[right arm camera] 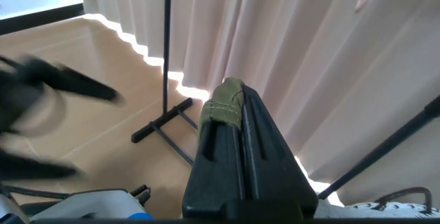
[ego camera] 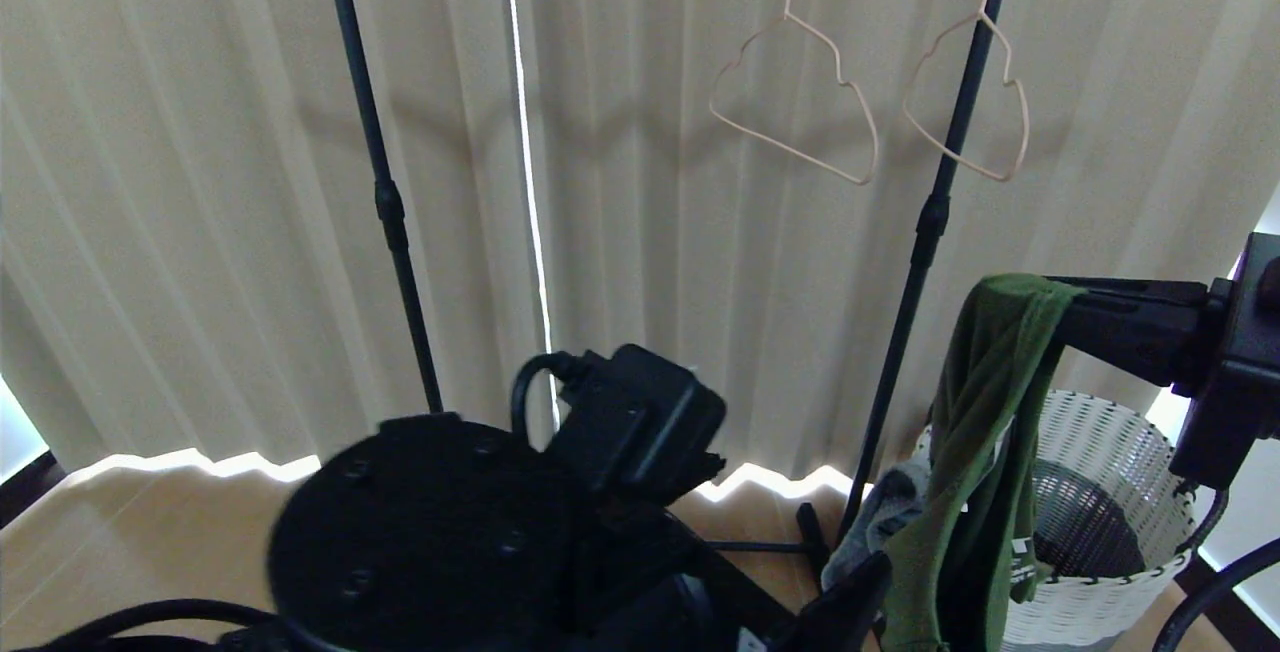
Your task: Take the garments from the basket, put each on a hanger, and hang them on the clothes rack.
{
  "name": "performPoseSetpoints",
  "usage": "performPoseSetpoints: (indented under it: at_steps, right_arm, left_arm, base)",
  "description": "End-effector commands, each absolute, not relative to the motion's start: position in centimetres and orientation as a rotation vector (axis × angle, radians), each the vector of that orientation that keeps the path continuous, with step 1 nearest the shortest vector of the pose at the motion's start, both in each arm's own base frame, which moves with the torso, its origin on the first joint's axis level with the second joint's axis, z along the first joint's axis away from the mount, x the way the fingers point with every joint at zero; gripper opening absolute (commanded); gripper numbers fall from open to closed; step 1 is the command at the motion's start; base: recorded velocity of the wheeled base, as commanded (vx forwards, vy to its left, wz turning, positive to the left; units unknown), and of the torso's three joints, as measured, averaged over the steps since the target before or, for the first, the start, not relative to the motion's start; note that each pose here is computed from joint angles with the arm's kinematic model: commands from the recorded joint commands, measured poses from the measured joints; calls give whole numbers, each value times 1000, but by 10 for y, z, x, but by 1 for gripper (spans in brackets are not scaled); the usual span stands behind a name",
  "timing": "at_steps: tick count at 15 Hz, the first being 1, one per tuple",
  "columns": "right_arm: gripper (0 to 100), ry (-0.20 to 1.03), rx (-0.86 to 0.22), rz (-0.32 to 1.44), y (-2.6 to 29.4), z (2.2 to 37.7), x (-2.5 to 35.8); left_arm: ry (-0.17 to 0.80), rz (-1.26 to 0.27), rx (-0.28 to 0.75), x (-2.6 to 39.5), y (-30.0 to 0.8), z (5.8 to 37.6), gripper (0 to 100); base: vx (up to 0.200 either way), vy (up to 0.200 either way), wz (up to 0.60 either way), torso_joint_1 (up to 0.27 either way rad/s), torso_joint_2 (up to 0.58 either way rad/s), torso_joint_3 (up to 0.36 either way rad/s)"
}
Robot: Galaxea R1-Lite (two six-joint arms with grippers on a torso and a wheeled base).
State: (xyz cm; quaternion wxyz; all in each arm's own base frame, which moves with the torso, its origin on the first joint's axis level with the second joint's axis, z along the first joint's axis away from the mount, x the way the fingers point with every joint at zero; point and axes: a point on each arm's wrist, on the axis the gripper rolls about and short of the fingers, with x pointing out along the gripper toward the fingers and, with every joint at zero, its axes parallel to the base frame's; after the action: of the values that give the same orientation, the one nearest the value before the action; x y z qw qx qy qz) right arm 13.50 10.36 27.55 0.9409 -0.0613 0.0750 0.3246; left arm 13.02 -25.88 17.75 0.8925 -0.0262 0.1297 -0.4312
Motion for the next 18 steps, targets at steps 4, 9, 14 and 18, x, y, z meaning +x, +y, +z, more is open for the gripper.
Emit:
performPoseSetpoints:
  at_steps: [4, 9, 14, 18]
  right_arm:
    - [0, 159, -129, 678, 105, 273, 133]
    - [0, 138, -126, 700, 104, 276, 125]
    - [0, 131, -125, 703, 100, 275, 120]
    - [0, 122, -124, 702, 98, 276, 118]
  left_arm:
    - [310, -871, -16, 147, -322, 144, 100]
    - [344, -804, -31, 161, -339, 126, 100]
    - [440, -657, 76, 176, -326, 94, 100]
    - [453, -648, 90, 176, -322, 89, 100]
  base:
    - [0, 0, 0, 0, 0, 0]
    - [0, 0, 0, 0, 0, 0]
    - [0, 0, 0, 0, 0, 0]
    - [0, 0, 0, 0, 0, 0]
